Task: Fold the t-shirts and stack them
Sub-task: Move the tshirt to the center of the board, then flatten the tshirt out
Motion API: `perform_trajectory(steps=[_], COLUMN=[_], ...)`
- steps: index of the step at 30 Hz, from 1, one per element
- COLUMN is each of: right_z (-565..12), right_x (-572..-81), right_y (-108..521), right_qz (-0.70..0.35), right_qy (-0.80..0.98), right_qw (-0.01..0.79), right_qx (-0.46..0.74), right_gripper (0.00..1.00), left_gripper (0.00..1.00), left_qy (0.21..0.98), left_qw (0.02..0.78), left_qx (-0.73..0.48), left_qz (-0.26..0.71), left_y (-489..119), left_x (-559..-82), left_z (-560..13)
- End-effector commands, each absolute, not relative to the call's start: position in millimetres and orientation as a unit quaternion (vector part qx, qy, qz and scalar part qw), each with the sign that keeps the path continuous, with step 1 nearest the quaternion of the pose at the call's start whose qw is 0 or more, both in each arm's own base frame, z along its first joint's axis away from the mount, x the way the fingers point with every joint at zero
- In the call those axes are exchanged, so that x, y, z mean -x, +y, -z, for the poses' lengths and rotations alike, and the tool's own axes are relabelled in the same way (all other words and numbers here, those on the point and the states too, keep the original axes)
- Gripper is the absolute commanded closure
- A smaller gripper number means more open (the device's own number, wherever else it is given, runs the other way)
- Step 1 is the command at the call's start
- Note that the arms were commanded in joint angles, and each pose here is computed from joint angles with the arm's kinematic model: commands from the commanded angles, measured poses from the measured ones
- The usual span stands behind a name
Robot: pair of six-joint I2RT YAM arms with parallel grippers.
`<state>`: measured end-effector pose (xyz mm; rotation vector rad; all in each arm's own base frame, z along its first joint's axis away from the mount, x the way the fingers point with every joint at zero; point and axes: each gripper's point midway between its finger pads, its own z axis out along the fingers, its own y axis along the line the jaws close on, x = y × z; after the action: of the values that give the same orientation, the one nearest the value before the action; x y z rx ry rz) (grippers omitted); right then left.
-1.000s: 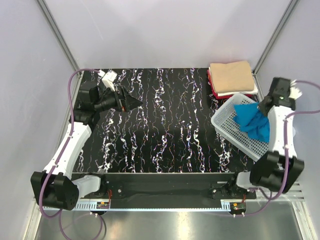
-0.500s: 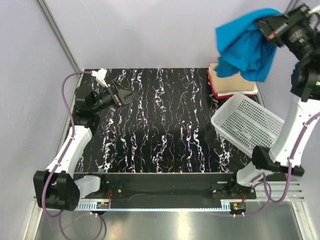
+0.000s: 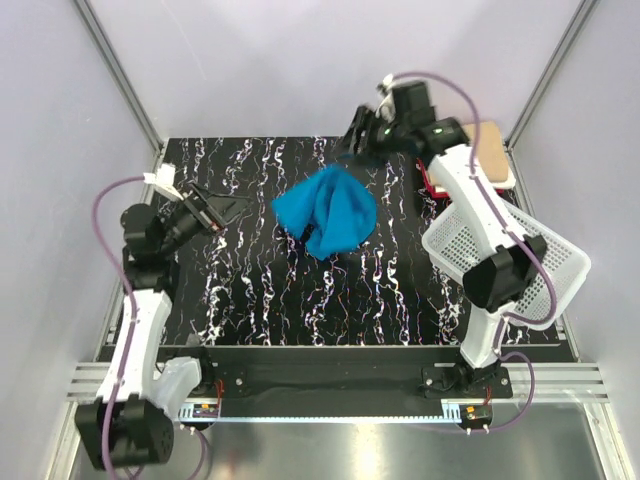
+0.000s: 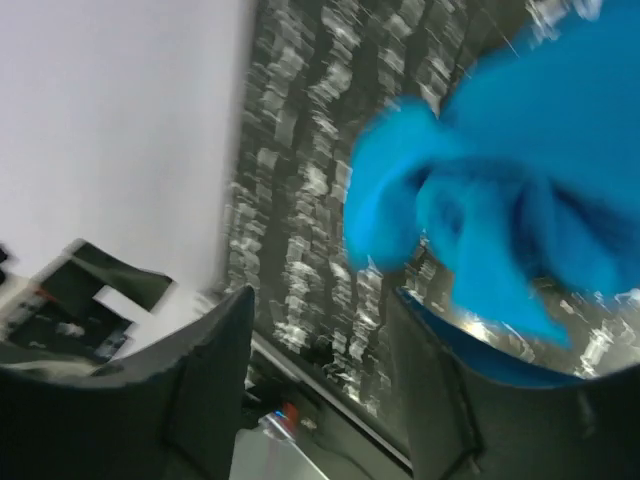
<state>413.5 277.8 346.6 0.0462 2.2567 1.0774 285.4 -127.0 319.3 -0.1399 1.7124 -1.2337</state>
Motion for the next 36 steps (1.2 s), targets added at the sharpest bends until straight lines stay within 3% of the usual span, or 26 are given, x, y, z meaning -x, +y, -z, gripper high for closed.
perform_trajectory(steps=[1,5,8,14,18,22,28,36], right_z=[-312.0,-275.1,-271.5,-221.4,-202.9,-169.2,-116.6,-65.2], right_x=[-416.3,-394.7,-380.7,-355.4,-366.0,-381.2,-385.1,-377.8], right_y=[254.9,219.4,204.3,202.5,231.1,240.9,250.5,251.0], right_qz=[-0.316,-0.24,-0.222,-0.24,-0.29,-0.277,-0.275,-0.27], right_qy=[0.888,0.91,0.909,0.913,0.904,0.916,0.926,0.936], right_qw=[0.335,0.336,0.353,0.327,0.313,0.284,0.244,0.196], right_qx=[-0.018,-0.033,-0.028,-0.052,0.011,0.047,0.088,0.116], right_gripper=[0.34,0.21,0.17,0.24,0.36,0.46,0.52,0.51], left_gripper=[0.01,0.01,0.01,0.07,0.17,0.19,0.19,0.24], left_qy=[0.713,0.778,0.798,0.839,0.852,0.854,0.88,0.894], left_qw=[0.406,0.378,0.375,0.343,0.311,0.304,0.302,0.288], left_qx=[0.093,0.094,0.095,0.088,0.103,0.119,0.139,0.192], left_qz=[0.565,0.492,0.461,0.413,0.408,0.406,0.34,0.286], left_y=[-130.3,-124.0,-127.6,-156.4,-163.2,-162.2,-143.4,-118.5], left_x=[-294.4,-302.0,-306.5,-330.8,-358.0,-369.7,-369.8,-384.5], left_z=[-278.9,-234.8,-214.9,-175.6,-149.7,-139.1,-112.9,-83.0])
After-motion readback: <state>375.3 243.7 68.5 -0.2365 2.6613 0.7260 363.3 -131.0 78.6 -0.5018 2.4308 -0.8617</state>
